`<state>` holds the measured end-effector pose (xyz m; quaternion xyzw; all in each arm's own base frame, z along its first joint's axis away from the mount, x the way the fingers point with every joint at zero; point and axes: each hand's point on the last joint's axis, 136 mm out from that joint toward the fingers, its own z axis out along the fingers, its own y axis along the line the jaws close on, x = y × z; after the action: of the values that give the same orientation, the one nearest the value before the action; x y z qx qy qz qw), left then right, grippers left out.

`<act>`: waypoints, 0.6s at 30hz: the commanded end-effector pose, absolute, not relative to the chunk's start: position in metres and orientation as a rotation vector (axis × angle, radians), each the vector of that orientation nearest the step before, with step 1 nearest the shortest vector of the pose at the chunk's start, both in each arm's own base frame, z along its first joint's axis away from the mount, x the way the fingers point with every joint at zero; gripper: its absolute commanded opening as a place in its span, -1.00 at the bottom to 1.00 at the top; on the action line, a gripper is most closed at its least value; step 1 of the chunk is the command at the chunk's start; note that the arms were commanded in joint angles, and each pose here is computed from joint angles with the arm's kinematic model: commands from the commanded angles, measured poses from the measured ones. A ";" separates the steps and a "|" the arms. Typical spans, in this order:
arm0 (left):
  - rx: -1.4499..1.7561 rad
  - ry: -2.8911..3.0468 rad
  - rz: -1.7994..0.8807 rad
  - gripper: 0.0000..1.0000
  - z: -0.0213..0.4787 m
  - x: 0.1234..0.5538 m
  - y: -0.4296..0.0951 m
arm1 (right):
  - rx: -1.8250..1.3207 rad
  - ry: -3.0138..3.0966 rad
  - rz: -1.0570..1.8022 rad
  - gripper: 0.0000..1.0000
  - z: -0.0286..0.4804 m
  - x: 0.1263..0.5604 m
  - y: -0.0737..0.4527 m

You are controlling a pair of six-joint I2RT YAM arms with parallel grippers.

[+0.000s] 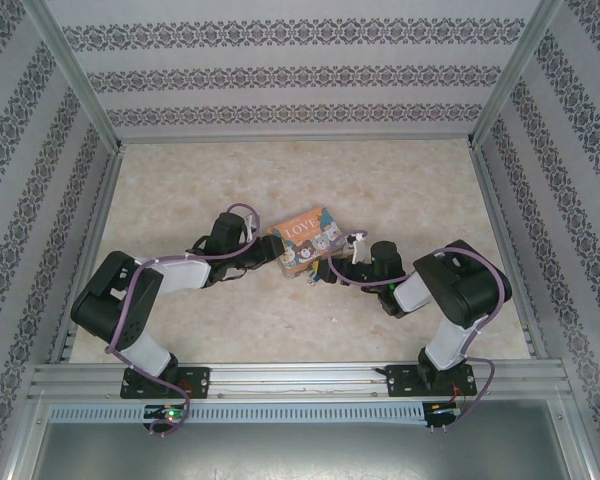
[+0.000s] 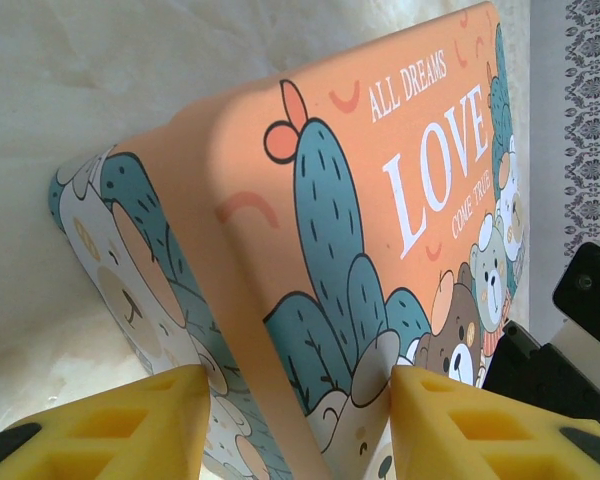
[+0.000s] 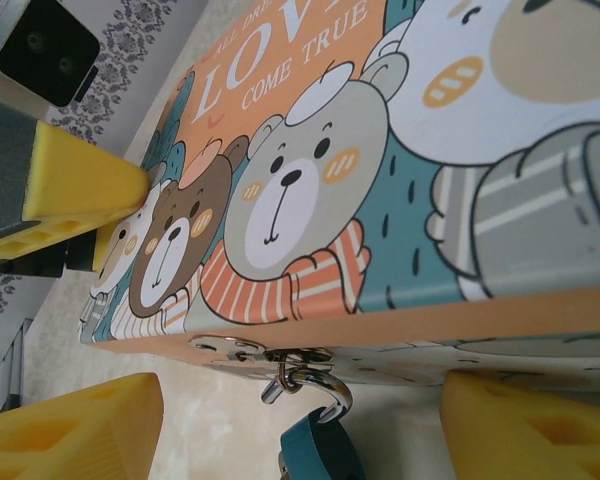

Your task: Unlock a padlock with a key

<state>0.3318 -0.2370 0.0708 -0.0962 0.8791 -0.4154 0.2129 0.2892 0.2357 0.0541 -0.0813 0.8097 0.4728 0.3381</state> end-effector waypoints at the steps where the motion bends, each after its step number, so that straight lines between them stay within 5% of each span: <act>1: -0.321 2.599 -1.061 -0.02 0.035 0.305 -0.227 | -0.258 2.042 1.231 0.46 0.062 0.290 0.235; 18: -0.316 2.603 -1.057 -0.02 0.034 0.305 -0.227 | -0.317 2.074 1.341 0.22 0.049 0.275 0.246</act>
<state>0.3319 -0.2370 0.0709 -0.0963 0.8792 -0.4151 0.2132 0.2778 0.2412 0.0499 -0.1137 0.7929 0.4975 0.3331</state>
